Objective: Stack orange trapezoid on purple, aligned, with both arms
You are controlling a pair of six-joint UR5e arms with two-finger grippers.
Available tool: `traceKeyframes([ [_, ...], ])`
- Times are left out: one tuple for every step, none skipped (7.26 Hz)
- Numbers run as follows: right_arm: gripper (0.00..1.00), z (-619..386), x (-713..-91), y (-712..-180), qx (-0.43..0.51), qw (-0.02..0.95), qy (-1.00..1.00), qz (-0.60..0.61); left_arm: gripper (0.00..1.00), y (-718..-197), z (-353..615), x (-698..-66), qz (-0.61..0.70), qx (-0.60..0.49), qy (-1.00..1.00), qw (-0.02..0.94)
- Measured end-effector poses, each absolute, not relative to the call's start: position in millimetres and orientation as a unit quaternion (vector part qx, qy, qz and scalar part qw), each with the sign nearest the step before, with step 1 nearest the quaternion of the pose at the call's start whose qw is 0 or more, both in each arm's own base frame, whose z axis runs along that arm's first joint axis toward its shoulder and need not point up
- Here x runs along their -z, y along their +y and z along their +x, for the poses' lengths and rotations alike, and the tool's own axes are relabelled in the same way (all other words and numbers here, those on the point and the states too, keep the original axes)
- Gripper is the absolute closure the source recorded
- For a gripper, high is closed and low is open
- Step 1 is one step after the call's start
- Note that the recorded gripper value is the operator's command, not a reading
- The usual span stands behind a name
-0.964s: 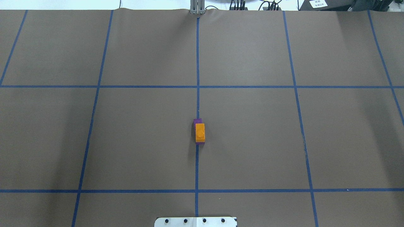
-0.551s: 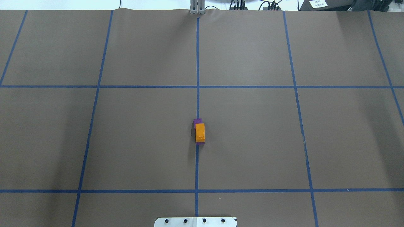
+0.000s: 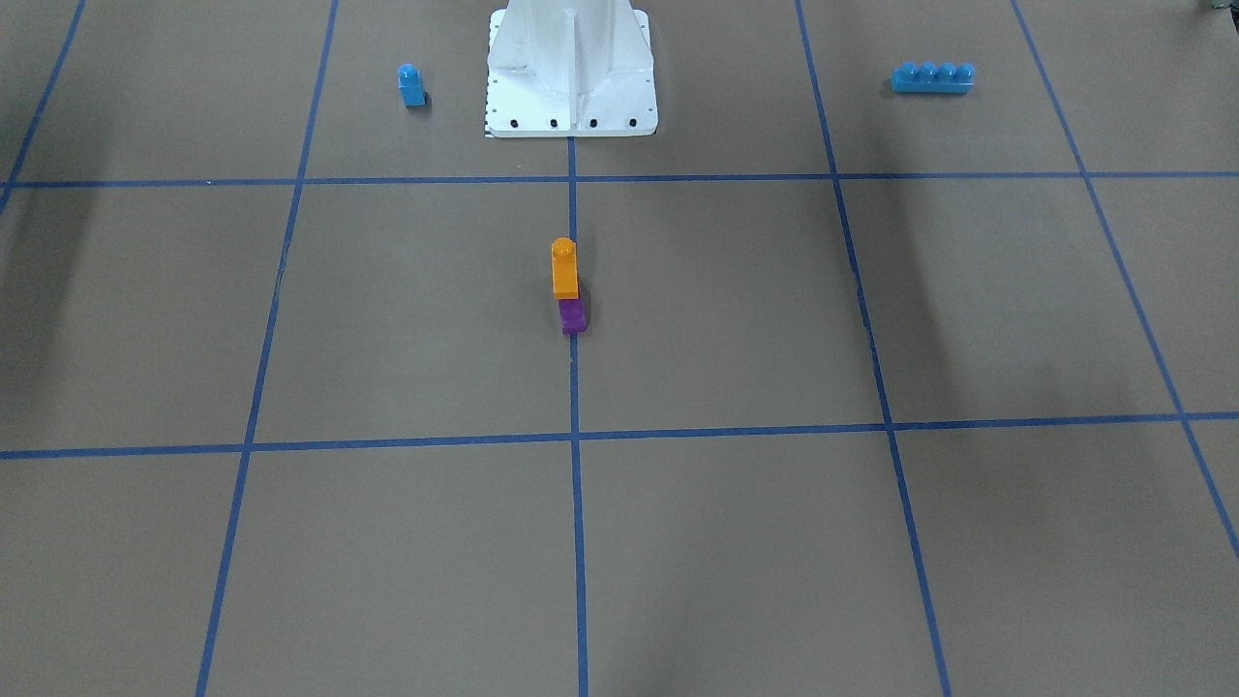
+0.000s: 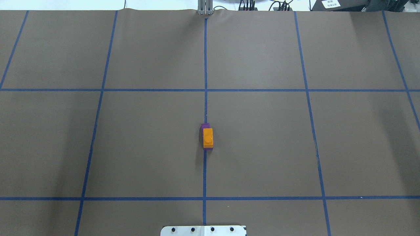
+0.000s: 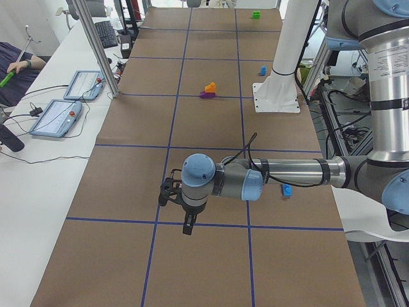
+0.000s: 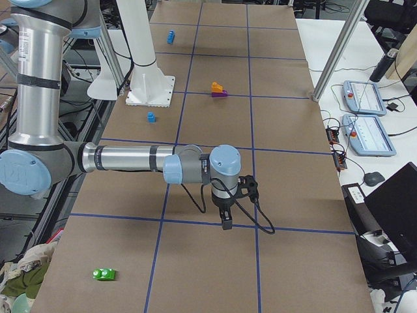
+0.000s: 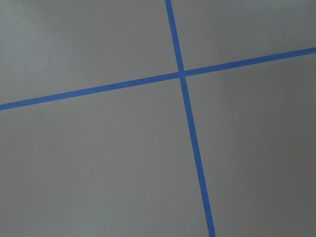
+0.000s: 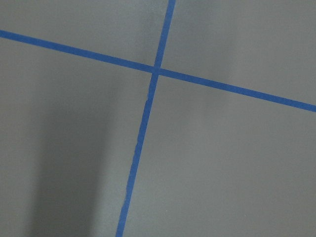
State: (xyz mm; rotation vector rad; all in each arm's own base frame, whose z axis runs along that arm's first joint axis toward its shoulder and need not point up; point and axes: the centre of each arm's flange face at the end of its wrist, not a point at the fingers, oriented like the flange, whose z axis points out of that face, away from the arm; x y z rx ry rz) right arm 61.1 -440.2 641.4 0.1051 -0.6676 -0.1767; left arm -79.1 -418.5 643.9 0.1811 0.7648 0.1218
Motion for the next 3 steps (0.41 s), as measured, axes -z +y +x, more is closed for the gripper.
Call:
traceKeyframes([
  [0.00,60.5,-642.3,-439.2,0.087,0.940,-0.327,0.050,0.00,-418.2,-79.1,-644.2,0.088,-0.059,0.373,0.922],
  [0.00,59.3,-643.4,-438.1,0.088,0.939,-0.328,0.049,0.00,-418.1,-79.1,-644.4,0.088,-0.059,0.373,0.922],
  [0.00,57.8,-644.4,-437.2,0.089,0.939,-0.328,0.047,0.00,-418.0,-79.1,-644.4,0.088,-0.059,0.373,0.922],
])
